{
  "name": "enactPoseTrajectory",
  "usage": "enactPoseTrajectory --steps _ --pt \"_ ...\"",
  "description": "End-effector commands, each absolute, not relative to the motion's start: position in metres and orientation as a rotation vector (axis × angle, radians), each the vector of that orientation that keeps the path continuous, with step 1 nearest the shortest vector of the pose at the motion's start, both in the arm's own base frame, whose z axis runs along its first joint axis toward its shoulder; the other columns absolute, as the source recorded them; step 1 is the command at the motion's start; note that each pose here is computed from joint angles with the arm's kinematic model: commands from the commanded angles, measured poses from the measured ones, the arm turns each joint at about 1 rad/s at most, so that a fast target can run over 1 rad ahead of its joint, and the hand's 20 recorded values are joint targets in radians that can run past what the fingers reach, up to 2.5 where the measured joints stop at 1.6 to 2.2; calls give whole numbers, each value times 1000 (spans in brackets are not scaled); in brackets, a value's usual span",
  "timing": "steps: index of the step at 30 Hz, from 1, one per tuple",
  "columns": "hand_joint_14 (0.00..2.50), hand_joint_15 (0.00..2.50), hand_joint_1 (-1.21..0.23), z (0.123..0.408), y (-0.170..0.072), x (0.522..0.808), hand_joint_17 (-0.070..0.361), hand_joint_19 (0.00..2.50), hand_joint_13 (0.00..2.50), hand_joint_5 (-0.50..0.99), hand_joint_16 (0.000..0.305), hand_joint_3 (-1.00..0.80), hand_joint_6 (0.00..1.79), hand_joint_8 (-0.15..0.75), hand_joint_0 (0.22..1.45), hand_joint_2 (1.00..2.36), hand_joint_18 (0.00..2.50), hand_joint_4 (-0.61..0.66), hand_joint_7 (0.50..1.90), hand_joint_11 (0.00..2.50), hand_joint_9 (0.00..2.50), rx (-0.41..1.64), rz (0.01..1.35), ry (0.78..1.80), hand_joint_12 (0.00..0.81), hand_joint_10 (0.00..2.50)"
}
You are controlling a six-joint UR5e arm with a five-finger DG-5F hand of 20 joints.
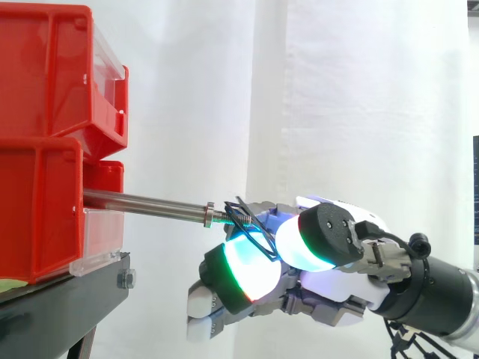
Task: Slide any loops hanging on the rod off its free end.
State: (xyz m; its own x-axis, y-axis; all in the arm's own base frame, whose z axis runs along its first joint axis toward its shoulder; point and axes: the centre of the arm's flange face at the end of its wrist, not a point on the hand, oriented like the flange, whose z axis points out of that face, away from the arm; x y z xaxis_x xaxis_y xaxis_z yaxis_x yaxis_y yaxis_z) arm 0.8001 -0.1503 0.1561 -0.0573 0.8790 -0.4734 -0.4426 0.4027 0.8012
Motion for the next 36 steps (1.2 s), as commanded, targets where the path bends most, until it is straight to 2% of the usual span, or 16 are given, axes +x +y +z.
enactPoseTrajectory --steps 1,8,13,20,26,36 --pt "6 136 -722 164 -151 791 74 157 708 -148 33 -81 931 318 628 1014 560 1 964 220 779 501 1136 1208 321 5" --pt "5 135 -731 173 -155 778 75 160 711 -144 34 -74 928 317 625 1014 565 -39 972 212 788 549 1105 1211 322 6" --pt "5 135 -750 171 -158 773 74 164 710 -144 33 -71 925 314 632 1014 564 -63 1003 222 793 593 1092 1263 319 6" --pt "5 140 -771 185 -162 762 71 161 709 -147 31 -81 926 303 638 1016 563 -68 1021 221 790 680 1063 1321 313 6" --pt "5 142 -777 187 -164 758 70 161 714 -147 31 -76 928 303 642 1017 567 -96 1039 227 793 715 1051 1350 313 6" --pt "6 149 -808 200 -166 750 63 176 718 -164 28 -211 945 289 702 1016 576 -109 1001 238 788 807 1057 1363 298 7"
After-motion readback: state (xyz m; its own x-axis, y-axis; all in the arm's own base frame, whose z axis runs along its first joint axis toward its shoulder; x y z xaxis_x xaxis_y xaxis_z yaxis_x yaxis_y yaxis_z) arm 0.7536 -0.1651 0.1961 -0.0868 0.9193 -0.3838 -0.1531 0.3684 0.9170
